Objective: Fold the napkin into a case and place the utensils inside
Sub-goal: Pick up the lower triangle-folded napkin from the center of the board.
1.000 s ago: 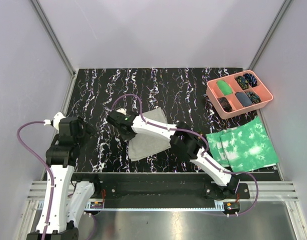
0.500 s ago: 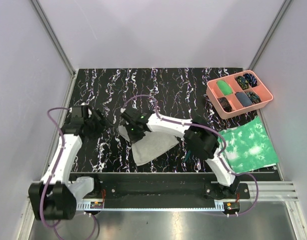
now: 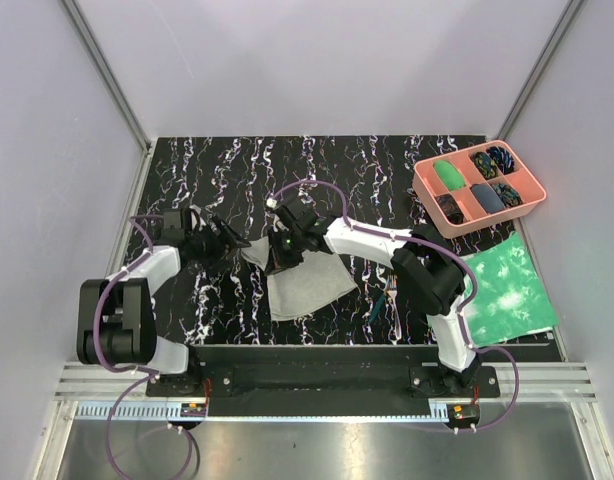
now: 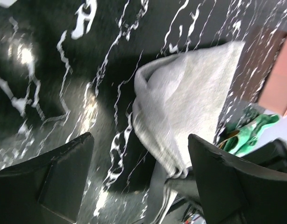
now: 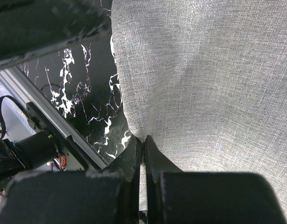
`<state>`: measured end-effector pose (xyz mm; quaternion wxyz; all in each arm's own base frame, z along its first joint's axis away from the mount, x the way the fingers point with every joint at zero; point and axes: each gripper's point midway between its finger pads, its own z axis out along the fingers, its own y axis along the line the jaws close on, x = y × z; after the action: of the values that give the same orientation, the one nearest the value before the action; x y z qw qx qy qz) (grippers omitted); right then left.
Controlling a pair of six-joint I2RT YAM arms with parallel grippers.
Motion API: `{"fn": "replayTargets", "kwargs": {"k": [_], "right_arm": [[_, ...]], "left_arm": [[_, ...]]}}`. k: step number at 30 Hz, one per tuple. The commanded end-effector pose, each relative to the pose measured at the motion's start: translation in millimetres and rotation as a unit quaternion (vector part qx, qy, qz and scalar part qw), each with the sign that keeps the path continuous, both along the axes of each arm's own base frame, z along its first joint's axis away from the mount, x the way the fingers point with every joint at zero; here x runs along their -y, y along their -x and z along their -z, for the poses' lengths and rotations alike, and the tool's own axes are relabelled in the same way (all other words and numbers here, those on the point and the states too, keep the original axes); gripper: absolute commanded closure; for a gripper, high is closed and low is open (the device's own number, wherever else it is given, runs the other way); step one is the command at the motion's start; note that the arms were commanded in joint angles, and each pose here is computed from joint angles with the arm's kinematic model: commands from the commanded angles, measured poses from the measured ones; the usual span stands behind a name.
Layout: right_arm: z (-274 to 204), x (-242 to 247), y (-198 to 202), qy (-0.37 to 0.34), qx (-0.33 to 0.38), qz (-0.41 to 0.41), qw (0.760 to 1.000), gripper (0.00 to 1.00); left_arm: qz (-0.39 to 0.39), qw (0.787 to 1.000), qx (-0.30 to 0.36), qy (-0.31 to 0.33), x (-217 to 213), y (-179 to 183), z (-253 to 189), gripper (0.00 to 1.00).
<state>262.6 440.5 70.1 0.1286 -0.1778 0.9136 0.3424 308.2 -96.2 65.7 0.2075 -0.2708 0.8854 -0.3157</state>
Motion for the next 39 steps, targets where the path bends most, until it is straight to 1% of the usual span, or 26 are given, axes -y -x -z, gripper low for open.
{"fn": "replayTargets", "kwargs": {"k": [1, 4, 7, 12, 13, 14, 17, 21, 22, 25, 26, 27, 28, 29, 31, 32, 33, 35, 36, 38, 39], "right_arm": [[-39, -9, -3, -0.061, 0.017, -0.01, 0.998, 1.0], [-39, -10, -4, -0.064, 0.016, -0.009, 0.998, 1.0], [-34, -9, -4, -0.061, 0.013, -0.011, 0.998, 1.0], [-26, -9, -3, -0.056, 0.007, -0.012, 0.998, 1.0], [-26, -9, -3, -0.056, 0.007, -0.013, 0.998, 1.0], [-25, -9, -3, -0.056, 0.006, -0.014, 0.998, 1.0], [-26, -10, -3, -0.057, 0.005, -0.015, 0.998, 1.0], [-20, -8, -1, -0.051, 0.001, -0.015, 0.999, 1.0], [-18, -7, -2, -0.047, 0.002, -0.014, 0.999, 1.0], [-8, 0, -1, -0.023, 0.003, -0.014, 1.0, 1.0], [-3, 1, -1, -0.013, 0.003, -0.016, 1.0, 1.0], [2, 3, 4, 0.003, 0.0, -0.02, 1.0, 1.0], [6, 5, 1, 0.02, 0.013, -0.018, 1.0, 1.0], [11, 6, 4, 0.033, 0.012, -0.022, 0.999, 0.99], [12, 4, 10, 0.052, 0.018, -0.03, 0.998, 0.95], [17, 5, 13, 0.065, 0.02, -0.032, 0.997, 0.91], [15, 7, 14, 0.08, 0.022, -0.032, 0.996, 0.79], [16, 5, 21, 0.112, 0.049, -0.037, 0.992, 0.68], [14, 5, 27, 0.127, 0.053, -0.041, 0.99, 0.59], [16, 4, 39, 0.152, 0.066, -0.044, 0.985, 0.5], [15, 6, 45, 0.164, 0.062, -0.044, 0.984, 0.48]], "left_arm": [[0.002, 0.999, 0.039, 0.036, 15, -23, -8, 0.17], [-0.016, 0.998, 0.03, 0.043, 15, -29, -3, 0.18], [-0.029, 0.998, 0.02, 0.048, 14, -33, 1, 0.23], [-0.039, 0.998, 0.011, 0.042, 12, -38, 10, 0.32], [-0.044, 0.998, 0.004, 0.046, 12, -37, 12, 0.34], [-0.038, 0.998, 0.011, 0.054, 15, -40, 11, 0.36], [-0.038, 0.998, 0.007, 0.057, 16, -40, 16, 0.45], [-0.04, 0.997, 0.011, 0.065, 17, -42, 17, 0.54], [-0.038, 0.997, 0.011, 0.063, 17, -41, 17, 0.61], [-0.04, 0.998, 0.015, 0.046, 12, -43, 17, 0.74], [-0.042, 0.998, 0.016, 0.042, 11, -43, 17, 0.8], [-0.042, 0.998, 0.017, 0.038, 10, -44, 17, 0.83], [-0.041, 0.998, 0.018, 0.033, 9, -44, 17, 0.85], [-0.04, 0.999, 0.014, 0.031, 9, -44, 19, 0.9], [-0.038, 0.999, 0.01, 0.03, 9, -43, 22, 0.93], [-0.036, 0.999, 0.009, 0.029, 9, -41, 24, 0.95], [-0.026, 0.999, 0.007, 0.026, 15, -39, 25, 0.97], [-0.025, 0.999, 0.003, 0.02, 14, -36, 27, 0.98], [-0.025, 1.0, 0.002, 0.019, 14, -36, 28, 0.98], [-0.025, 1.0, 0.0, 0.015, 13, -35, 29, 0.99], [-0.024, 1.0, 0.001, 0.015, 13, -35, 29, 1.0]]}}
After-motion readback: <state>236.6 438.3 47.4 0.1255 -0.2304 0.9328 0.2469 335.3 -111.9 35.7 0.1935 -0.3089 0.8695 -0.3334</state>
